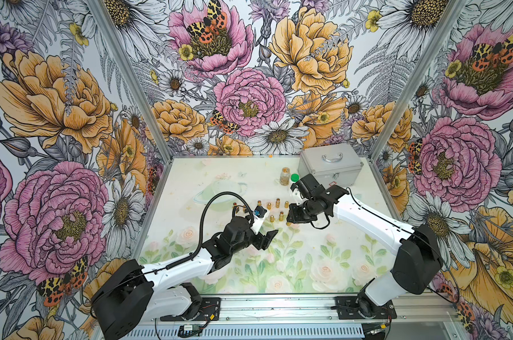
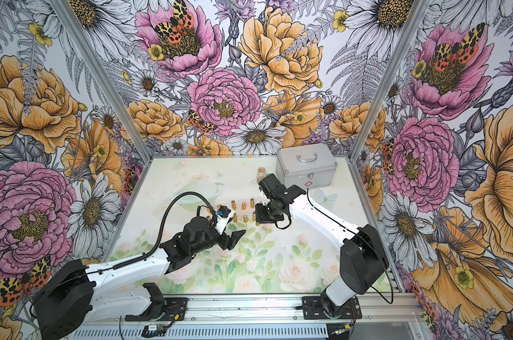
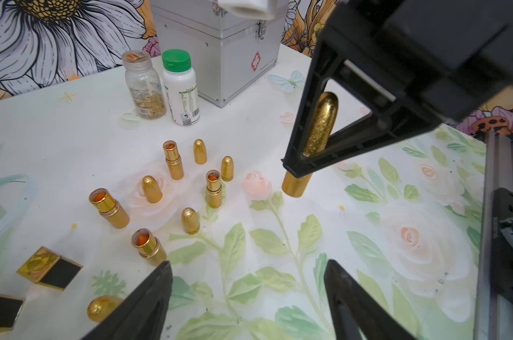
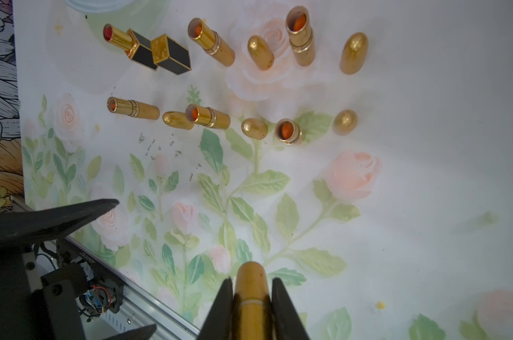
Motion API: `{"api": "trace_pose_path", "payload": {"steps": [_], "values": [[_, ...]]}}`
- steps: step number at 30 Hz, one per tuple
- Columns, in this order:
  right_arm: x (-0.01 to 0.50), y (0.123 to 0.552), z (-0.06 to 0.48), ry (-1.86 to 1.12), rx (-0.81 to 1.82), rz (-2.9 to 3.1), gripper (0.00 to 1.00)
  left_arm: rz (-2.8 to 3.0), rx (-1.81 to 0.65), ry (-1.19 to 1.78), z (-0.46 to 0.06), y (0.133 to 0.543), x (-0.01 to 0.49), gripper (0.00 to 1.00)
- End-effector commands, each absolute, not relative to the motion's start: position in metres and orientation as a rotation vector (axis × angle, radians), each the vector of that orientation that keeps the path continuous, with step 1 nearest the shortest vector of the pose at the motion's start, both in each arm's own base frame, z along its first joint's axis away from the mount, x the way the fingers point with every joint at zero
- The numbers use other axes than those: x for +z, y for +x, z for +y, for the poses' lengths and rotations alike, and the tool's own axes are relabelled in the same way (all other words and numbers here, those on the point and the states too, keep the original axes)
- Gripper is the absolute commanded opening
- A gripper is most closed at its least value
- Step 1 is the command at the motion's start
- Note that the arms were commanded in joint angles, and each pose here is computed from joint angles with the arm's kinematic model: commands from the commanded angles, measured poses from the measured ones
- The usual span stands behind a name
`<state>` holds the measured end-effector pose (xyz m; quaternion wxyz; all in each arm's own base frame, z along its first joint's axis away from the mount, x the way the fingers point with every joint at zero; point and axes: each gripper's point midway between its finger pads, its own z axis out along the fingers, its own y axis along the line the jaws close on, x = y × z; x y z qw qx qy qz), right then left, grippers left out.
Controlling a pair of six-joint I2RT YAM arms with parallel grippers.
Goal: Open the lipstick cap
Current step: Pick up the lipstick at the center of the board, then open the cover of the lipstick.
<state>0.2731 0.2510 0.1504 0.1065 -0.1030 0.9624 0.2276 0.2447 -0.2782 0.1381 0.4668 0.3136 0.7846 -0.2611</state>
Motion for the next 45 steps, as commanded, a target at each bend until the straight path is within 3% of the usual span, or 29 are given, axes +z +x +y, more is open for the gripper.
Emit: {"api": "trace_pose_path", "payload": {"steps": [1, 14, 17, 24, 28, 35, 41, 45], "values": [[0.177, 0.262, 0.266, -0.372, 0.817, 2.797, 0.22, 1.834, -0.717, 0.844, -0.297, 0.243, 0.149, 0.71], [0.19, 0.259, 0.281, -0.396, 0.89, 2.776, 0.22, 1.776, -0.773, 0.897, -0.328, 0.245, 0.151, 0.48], [0.193, 0.258, 0.284, -0.404, 0.9, 2.766, 0.22, 1.771, -0.781, 0.886, -0.331, 0.247, 0.151, 0.38], [0.191, 0.256, 0.287, -0.406, 0.917, 2.771, 0.22, 1.752, -0.801, 0.877, -0.334, 0.248, 0.157, 0.37], [0.192, 0.258, 0.288, -0.401, 0.919, 2.763, 0.22, 1.741, -0.807, 0.877, -0.336, 0.249, 0.161, 0.31], [0.197, 0.261, 0.29, -0.4, 0.928, 2.739, 0.22, 1.751, -0.793, 0.86, -0.333, 0.25, 0.159, 0.13], [0.214, 0.267, 0.287, -0.406, 0.902, 2.675, 0.3, 1.779, -0.768, 0.841, -0.325, 0.25, 0.151, 0.01], [0.221, 0.272, 0.28, -0.387, 0.855, 2.642, 0.35, 1.805, -0.738, 0.844, -0.318, 0.249, 0.146, 0.0]]}}
